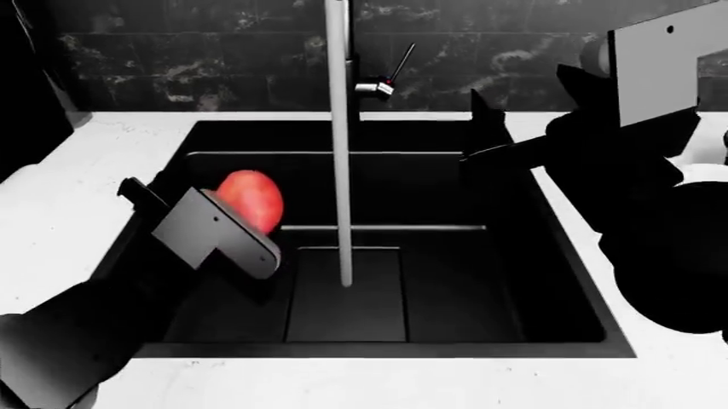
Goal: Pick the tomatos and corns from the sink and place them in one bowl. Place the pomegranate in the other bowl. Then turn off the sink faucet.
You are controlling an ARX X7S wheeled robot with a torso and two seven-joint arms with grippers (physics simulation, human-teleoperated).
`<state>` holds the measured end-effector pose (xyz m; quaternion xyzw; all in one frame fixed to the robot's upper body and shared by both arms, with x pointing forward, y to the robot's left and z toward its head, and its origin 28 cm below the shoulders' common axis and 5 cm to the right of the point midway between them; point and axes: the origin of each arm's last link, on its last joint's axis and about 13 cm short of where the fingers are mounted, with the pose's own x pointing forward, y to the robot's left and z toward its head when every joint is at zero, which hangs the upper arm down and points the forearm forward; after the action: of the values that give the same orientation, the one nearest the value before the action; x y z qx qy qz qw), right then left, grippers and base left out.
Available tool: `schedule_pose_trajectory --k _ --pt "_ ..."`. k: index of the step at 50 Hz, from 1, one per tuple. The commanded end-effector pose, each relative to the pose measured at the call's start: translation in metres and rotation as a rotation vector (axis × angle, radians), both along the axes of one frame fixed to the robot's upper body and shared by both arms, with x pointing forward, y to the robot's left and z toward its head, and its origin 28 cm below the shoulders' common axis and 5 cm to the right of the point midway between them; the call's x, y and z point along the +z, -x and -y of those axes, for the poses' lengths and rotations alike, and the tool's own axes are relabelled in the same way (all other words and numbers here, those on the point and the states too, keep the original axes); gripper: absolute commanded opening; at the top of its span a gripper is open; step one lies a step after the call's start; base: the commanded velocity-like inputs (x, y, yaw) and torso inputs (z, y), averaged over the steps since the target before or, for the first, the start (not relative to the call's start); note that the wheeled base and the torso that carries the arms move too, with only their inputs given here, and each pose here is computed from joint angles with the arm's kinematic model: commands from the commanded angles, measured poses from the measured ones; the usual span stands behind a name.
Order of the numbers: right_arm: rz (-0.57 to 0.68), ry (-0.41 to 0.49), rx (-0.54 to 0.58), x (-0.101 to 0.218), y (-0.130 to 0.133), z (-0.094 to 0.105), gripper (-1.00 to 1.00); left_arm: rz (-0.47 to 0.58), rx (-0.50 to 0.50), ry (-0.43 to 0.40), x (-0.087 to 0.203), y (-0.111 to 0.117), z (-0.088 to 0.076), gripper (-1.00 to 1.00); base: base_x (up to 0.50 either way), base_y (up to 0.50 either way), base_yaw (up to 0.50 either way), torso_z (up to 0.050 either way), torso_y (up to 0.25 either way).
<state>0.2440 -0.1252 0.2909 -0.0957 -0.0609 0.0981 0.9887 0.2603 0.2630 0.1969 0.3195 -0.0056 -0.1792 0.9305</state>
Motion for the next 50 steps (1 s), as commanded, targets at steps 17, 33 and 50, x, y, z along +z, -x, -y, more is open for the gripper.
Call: schedule_pose_trajectory --k 17,33,50 --pt "0.265 -0.066 0.034 -0.062 0.041 -0.018 1.00 0.533 0.052 0.419 0.008 0.040 0.028 -1.00 -0.50 0.00 0.00 0.000 0.103" --pt "0.317 -0.042 0.002 -0.075 0.051 -0.028 1.00 0.652 0.153 0.432 0.004 0.042 0.029 -1.00 -0.12 -0.21 0.00 0.000 0.000" --pt "0.454 -0.061 -0.023 -0.065 0.070 -0.030 1.00 0.600 0.111 0.398 -0.002 0.042 0.036 -1.00 0.00 -0.50 0.00 0.000 0.000"
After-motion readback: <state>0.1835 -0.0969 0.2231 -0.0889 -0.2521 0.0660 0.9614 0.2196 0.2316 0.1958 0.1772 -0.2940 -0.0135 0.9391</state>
